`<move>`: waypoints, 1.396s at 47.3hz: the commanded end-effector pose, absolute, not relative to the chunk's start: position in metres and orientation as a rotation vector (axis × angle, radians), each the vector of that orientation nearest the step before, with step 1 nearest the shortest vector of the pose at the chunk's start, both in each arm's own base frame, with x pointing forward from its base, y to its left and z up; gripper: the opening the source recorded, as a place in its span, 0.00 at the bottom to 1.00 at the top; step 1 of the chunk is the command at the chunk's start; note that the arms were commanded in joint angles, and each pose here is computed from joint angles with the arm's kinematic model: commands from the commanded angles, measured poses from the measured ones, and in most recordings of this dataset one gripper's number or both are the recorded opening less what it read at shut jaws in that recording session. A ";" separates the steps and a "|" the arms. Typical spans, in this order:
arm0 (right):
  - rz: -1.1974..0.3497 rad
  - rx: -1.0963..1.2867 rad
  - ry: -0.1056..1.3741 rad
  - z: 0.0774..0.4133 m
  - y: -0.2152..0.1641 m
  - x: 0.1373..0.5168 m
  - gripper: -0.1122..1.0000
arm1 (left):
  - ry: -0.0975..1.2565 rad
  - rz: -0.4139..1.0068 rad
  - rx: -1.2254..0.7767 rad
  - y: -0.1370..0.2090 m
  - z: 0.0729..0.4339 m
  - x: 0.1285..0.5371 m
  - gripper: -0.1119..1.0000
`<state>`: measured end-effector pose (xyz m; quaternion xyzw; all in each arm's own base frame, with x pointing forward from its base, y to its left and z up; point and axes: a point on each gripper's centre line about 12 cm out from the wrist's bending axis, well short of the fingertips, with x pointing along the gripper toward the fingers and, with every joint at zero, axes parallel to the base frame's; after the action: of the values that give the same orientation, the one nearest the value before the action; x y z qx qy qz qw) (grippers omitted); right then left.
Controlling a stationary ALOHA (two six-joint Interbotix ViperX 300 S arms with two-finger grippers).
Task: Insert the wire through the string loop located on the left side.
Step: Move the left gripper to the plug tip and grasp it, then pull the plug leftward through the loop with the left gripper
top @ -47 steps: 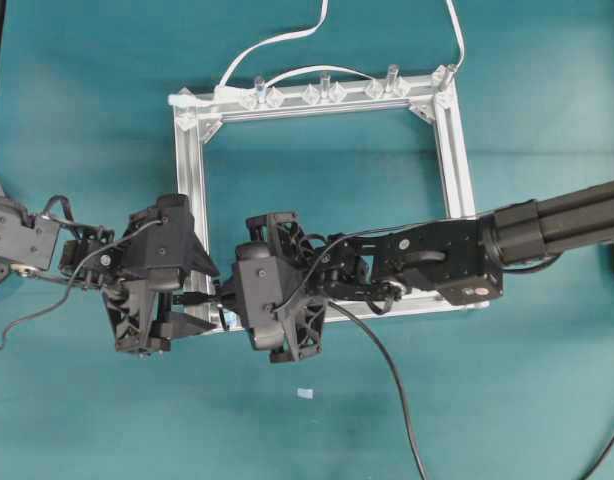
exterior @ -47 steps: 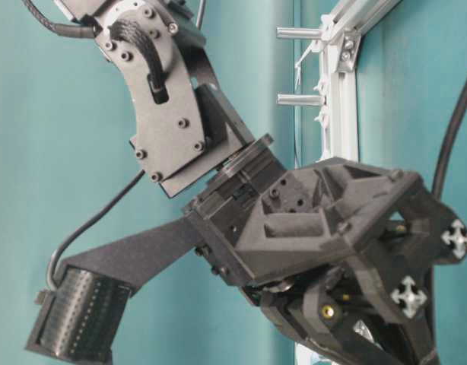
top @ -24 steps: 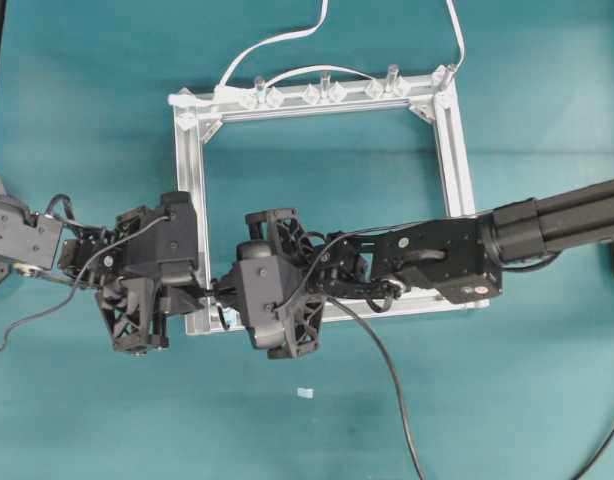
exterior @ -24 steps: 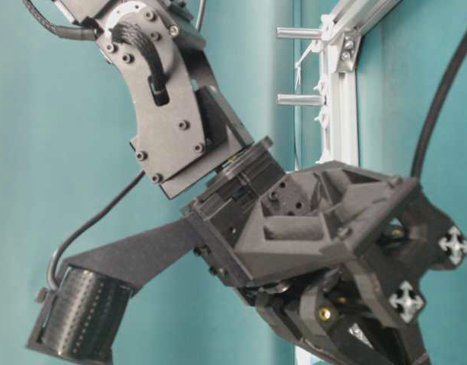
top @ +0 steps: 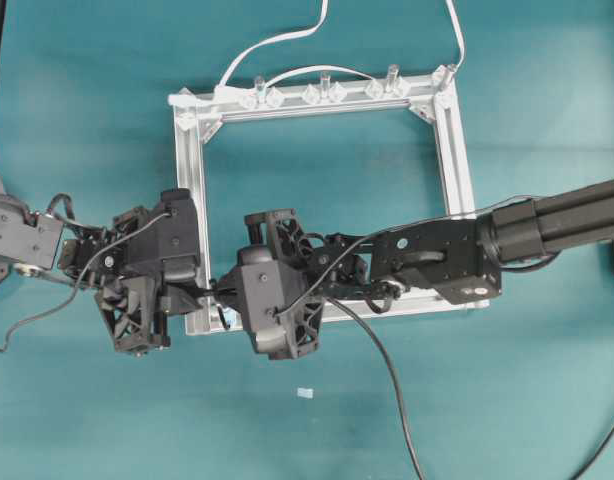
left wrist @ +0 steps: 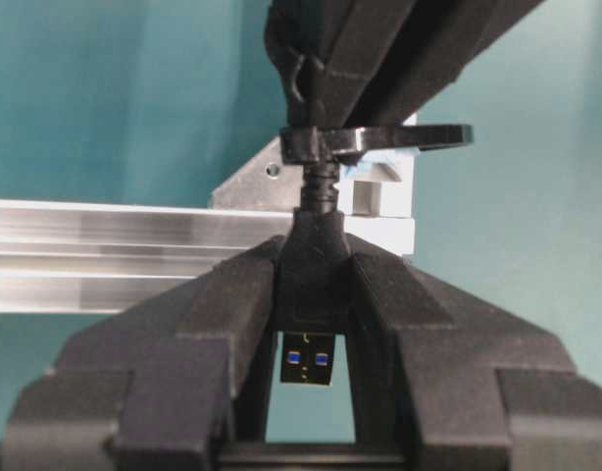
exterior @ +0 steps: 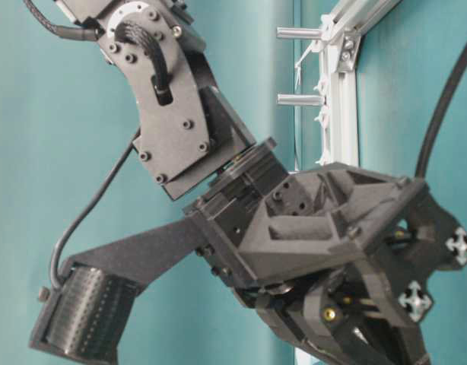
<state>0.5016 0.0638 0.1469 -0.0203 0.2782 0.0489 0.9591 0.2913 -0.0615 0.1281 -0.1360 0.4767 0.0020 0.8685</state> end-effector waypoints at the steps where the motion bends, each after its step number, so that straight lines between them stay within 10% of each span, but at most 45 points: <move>1: 0.125 -0.040 0.550 0.162 0.072 0.503 0.16 | 0.979 0.009 -0.300 -0.061 0.134 0.294 0.26; 9: 0.125 -0.015 0.566 0.161 0.073 0.502 0.19 | 0.968 0.004 -0.298 -0.061 0.138 0.295 0.26; 23: 0.112 -0.023 0.514 0.165 0.076 0.504 0.87 | 0.957 0.003 -0.304 -0.061 0.142 0.293 0.26; 66: 0.116 -0.024 0.532 0.160 0.077 0.500 0.87 | 1.027 -0.051 -0.310 -0.085 0.150 0.262 0.26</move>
<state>0.4992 0.0750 0.1457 -0.0105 0.2795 0.0555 0.9585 0.2633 -0.0833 0.1422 -0.1358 0.4984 -0.0234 0.8559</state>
